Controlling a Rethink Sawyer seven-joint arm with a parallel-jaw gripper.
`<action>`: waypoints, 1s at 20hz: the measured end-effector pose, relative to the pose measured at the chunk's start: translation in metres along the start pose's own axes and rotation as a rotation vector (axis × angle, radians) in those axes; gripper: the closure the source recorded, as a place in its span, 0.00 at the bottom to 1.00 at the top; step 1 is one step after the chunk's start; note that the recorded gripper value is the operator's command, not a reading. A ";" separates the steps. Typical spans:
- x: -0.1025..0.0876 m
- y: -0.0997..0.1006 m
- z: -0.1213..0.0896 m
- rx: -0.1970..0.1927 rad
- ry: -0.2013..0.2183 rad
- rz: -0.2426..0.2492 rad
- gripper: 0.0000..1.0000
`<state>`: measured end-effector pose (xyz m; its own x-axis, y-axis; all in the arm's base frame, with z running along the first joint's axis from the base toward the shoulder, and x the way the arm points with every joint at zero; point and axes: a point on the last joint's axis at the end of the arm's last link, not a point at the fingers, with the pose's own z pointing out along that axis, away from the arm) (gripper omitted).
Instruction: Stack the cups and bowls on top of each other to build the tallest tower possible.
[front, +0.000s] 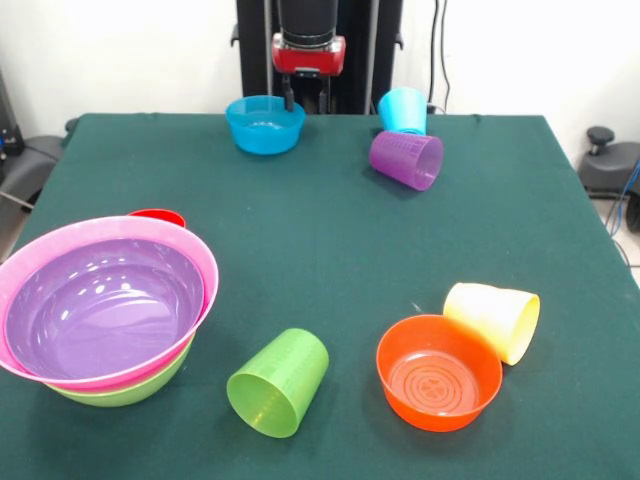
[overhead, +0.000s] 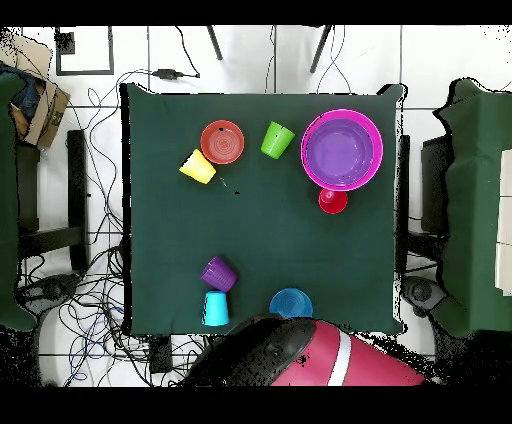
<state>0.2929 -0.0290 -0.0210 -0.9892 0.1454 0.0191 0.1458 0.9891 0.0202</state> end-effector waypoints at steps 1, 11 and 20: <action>0.001 0.000 0.001 0.000 0.002 0.000 0.00; 0.005 0.001 0.010 -0.003 0.021 -0.004 0.00; 0.004 0.001 0.011 -0.004 0.021 -0.008 0.00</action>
<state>0.2889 -0.0268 -0.0322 -0.9898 0.1371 0.0399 0.1381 0.9901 0.0240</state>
